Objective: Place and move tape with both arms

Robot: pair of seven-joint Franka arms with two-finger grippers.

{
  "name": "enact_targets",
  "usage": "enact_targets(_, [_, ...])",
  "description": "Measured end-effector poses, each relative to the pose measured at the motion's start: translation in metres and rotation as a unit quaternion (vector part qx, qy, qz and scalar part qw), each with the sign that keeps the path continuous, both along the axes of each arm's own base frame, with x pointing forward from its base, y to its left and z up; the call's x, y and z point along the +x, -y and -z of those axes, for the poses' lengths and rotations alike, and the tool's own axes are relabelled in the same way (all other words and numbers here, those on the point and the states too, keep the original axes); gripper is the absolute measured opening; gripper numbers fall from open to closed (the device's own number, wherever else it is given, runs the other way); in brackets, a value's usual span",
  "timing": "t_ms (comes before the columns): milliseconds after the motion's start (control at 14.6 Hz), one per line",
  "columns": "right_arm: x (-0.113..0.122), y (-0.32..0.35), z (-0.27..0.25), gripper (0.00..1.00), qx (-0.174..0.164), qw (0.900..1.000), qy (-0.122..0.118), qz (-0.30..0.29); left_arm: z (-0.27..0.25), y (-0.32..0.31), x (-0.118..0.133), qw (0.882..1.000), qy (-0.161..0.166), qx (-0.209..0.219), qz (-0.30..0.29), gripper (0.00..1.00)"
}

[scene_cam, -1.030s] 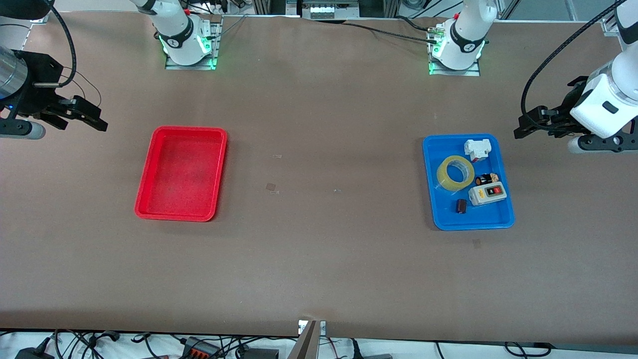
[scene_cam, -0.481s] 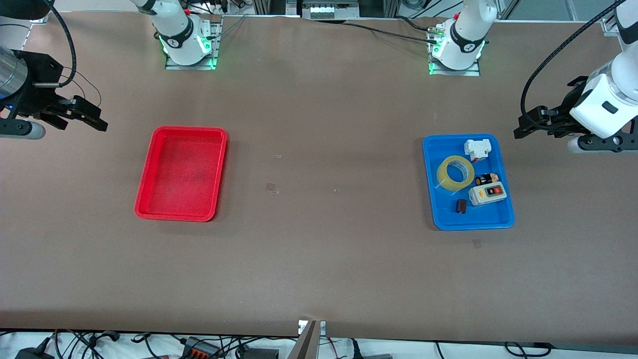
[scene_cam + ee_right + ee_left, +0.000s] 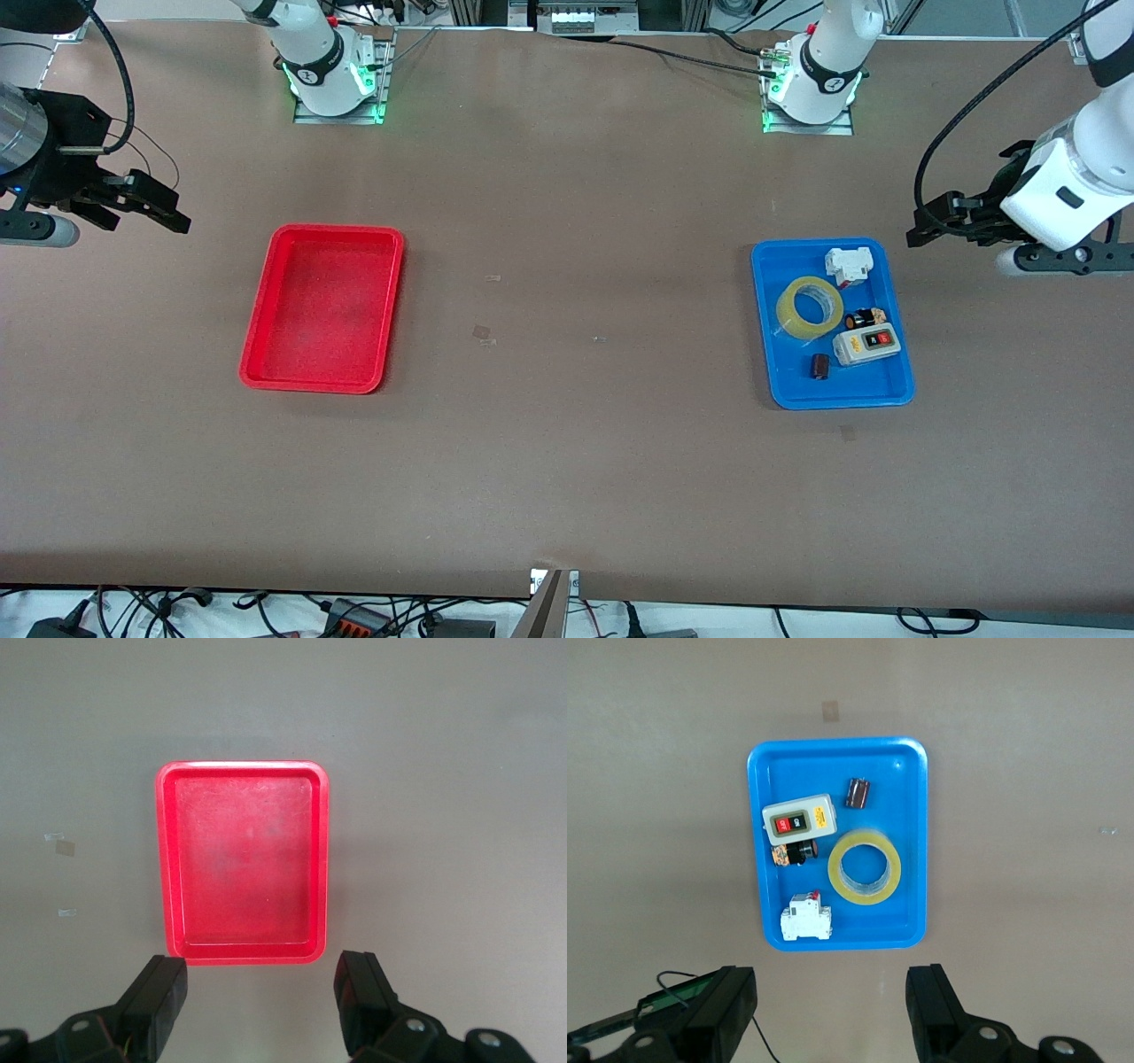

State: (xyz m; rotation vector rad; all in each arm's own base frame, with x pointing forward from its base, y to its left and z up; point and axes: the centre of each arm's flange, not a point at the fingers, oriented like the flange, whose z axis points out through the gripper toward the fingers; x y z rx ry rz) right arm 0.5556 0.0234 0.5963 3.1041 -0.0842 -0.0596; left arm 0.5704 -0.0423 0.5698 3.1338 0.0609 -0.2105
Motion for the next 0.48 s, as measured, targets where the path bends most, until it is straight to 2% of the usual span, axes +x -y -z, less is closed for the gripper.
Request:
enact_targets(275, [0.000,0.000,0.000,0.98,0.000,1.000,0.000,0.000,0.050,-0.010,0.012,0.999,-0.049,0.004,-0.022,1.00])
enact_targets(481, [0.000,0.000,0.000,0.98,0.000,1.000,0.000,0.000,0.100,-0.014,0.027,0.999,-0.046,0.002,-0.029,1.00])
